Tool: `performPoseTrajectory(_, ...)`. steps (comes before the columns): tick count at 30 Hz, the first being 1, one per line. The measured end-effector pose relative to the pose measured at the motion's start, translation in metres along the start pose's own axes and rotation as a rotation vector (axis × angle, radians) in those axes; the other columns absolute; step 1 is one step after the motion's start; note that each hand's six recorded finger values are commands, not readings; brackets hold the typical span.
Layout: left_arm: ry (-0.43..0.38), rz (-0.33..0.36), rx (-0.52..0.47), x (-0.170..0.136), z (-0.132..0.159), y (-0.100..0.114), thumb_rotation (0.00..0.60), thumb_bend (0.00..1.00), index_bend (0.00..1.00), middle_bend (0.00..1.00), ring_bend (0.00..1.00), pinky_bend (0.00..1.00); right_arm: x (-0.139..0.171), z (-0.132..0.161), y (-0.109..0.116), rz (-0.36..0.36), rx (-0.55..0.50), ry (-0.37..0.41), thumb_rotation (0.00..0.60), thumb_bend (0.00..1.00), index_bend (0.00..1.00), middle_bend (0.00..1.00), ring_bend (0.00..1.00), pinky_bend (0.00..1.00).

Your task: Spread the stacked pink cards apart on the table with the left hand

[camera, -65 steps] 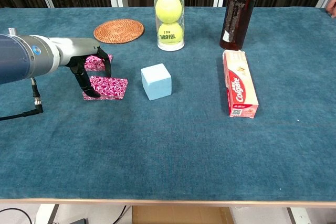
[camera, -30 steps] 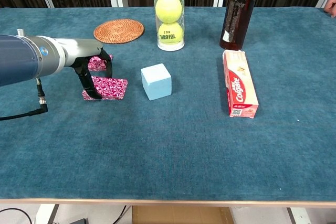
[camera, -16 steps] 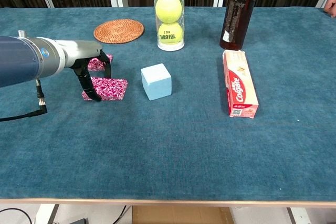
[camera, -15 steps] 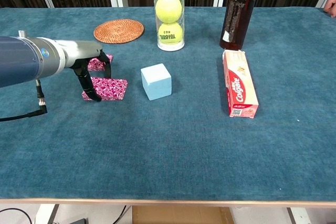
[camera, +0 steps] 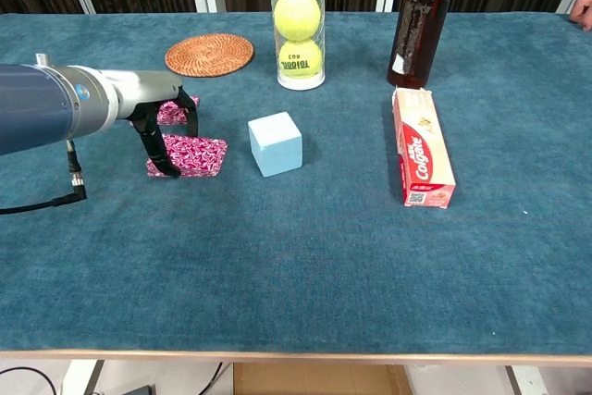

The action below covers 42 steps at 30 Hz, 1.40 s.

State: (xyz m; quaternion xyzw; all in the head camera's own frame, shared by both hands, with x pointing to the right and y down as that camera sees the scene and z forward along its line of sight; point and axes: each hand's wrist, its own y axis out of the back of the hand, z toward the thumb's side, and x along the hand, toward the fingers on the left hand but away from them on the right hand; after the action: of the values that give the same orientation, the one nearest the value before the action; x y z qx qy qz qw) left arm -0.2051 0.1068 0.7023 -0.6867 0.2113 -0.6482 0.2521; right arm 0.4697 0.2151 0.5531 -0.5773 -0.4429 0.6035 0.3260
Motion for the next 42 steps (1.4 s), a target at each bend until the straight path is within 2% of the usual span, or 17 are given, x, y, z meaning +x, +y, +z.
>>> performPoseTrajectory(25,-0.005,0.015,-0.029,-0.004,-0.002,0.008,0.6,0.28,0.51,0.17,0.0,0.0,0.0,-0.001,0.001,-0.003,-0.007,-0.004,0.6,0.18,0.1,0.02,0.08,0.19)
performPoseTrajectory(34,0.005,0.033,-0.038,-0.002,-0.006,0.025,0.6,0.28,0.51,0.17,0.0,0.0,0.0,-0.001,0.001,0.003,-0.007,-0.005,0.6,0.18,0.1,0.02,0.08,0.19)
performPoseTrajectory(42,0.018,0.033,-0.063,0.022,-0.004,0.051,0.6,0.28,0.52,0.17,0.0,0.0,0.0,-0.001,-0.001,0.012,-0.002,-0.008,0.6,0.18,0.1,0.02,0.08,0.19)
